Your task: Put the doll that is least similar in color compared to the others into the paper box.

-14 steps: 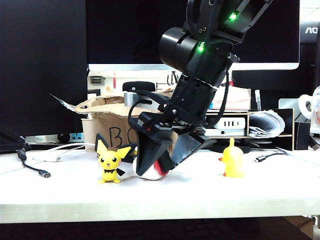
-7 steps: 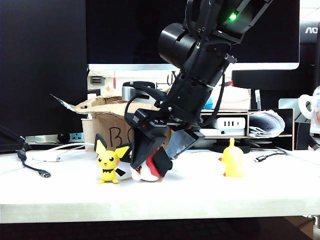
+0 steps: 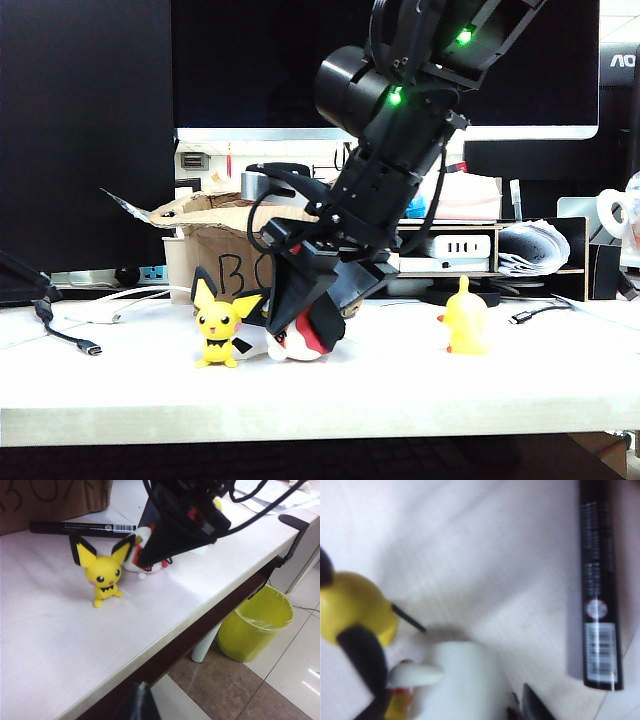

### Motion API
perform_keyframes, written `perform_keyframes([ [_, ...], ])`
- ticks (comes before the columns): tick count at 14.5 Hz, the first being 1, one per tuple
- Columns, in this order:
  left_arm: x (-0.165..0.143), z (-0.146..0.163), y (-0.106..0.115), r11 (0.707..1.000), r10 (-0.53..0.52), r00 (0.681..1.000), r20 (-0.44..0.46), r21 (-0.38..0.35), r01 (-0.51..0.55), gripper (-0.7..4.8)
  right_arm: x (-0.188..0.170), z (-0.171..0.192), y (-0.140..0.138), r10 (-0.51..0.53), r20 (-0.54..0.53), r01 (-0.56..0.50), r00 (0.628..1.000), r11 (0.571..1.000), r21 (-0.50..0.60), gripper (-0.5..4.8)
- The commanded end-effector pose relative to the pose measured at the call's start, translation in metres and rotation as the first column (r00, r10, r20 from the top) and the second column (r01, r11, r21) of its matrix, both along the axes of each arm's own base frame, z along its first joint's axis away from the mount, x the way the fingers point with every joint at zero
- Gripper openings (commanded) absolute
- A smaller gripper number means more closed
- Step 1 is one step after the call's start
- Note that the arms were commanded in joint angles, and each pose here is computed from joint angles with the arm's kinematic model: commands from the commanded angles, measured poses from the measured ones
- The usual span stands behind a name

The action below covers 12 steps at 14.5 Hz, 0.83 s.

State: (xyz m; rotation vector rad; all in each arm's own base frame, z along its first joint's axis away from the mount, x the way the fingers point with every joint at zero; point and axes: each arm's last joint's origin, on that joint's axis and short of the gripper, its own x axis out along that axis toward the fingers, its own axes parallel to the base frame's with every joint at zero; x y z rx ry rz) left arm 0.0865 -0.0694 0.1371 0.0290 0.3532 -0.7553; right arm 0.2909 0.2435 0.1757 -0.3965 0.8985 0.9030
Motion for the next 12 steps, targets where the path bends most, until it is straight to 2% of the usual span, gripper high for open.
perform_keyframes([
  [1, 0.0, 0.002, 0.0, 1.0, -0.002, 1.0, 0.012, -0.009, 0.002, -0.05, -0.001, -0.001, 0.001, -0.001, -0.006, 0.001, 1.0, 1.0, -0.005, 1.46],
  [2, 0.0, 0.001, 0.0, 1.0, -0.002, 1.0, 0.011, -0.009, 0.002, -0.05, -0.001, -0.001, 0.0, -0.001, -0.009, 0.001, 1.0, 1.0, -0.009, 0.84],
  [6, 0.0, 0.002, 0.0, 1.0, -0.002, 1.0, 0.011, -0.009, 0.002, -0.05, -0.004, 0.005, -0.009, -0.051, -0.003, 0.05, 0.999, 0.995, -0.091, 0.8],
  [12, 0.0, 0.002, 0.0, 1.0, -0.002, 1.0, 0.011, -0.009, 0.002, -0.05, -0.02, 0.057, -0.022, -0.049, 0.073, 0.05, 0.996, 0.999, -0.011, 0.73],
])
